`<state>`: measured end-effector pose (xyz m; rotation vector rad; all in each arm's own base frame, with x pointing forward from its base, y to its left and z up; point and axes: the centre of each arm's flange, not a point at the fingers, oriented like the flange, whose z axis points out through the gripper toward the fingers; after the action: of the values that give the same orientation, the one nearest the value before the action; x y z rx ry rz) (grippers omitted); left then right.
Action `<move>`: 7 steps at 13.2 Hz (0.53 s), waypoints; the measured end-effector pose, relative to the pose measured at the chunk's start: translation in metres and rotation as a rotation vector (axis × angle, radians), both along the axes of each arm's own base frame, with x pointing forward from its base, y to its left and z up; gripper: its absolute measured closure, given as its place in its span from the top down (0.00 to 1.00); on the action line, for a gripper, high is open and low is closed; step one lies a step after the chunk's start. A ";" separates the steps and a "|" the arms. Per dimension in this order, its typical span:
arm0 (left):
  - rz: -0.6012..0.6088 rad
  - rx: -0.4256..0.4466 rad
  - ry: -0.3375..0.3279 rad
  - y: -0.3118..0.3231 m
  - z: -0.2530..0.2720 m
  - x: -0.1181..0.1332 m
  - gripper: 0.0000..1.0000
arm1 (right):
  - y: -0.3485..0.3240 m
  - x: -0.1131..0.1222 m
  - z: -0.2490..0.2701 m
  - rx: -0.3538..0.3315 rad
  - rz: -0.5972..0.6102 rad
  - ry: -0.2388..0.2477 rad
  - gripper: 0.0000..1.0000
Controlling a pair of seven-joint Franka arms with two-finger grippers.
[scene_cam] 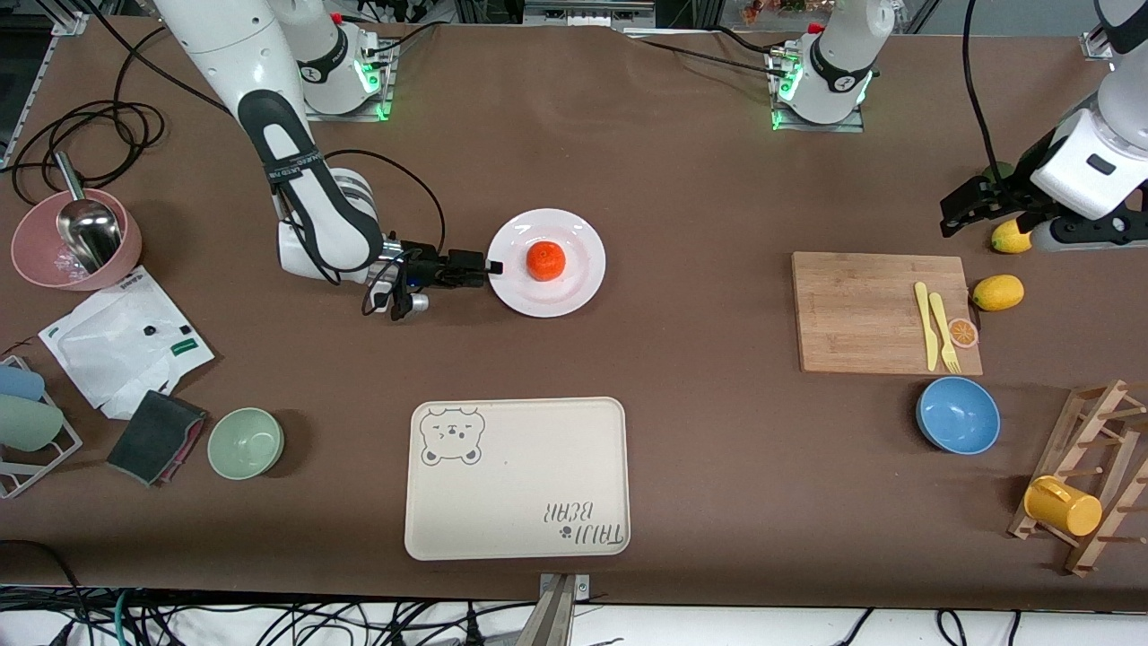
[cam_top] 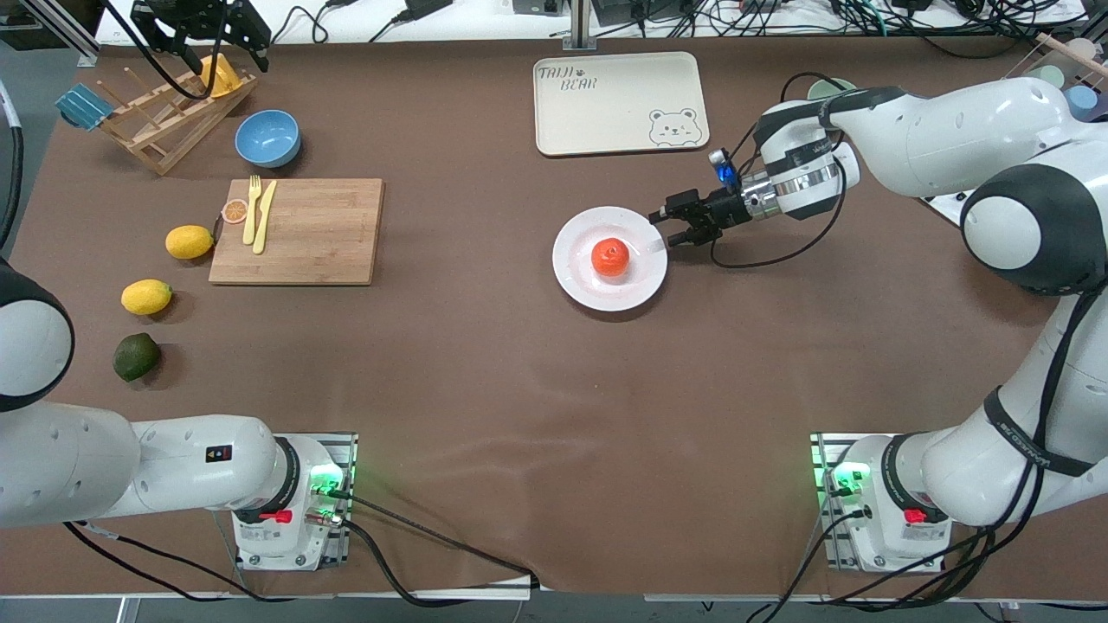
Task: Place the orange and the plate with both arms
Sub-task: 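Grasp the white plate rim with the right gripper while the left gripper retracts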
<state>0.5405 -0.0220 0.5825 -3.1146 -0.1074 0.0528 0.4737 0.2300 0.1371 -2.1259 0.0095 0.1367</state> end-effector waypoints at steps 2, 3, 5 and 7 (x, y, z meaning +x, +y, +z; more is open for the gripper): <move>-0.005 0.000 -0.003 -0.003 0.003 0.000 1.00 | 0.000 -0.003 -0.006 -0.001 0.011 -0.004 1.00; -0.007 0.000 -0.002 -0.004 0.004 0.000 1.00 | 0.001 -0.004 -0.008 -0.001 0.018 -0.007 1.00; -0.008 0.000 0.000 -0.005 0.004 -0.001 1.00 | 0.006 -0.007 -0.009 0.002 0.047 -0.036 0.83; -0.008 0.000 0.001 -0.005 0.004 -0.001 1.00 | 0.010 -0.010 -0.010 0.006 0.075 -0.063 0.59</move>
<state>0.5398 -0.0266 0.5862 -3.1148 -0.0942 0.0544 0.4642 0.2403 0.1269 -2.1248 -0.1082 0.1143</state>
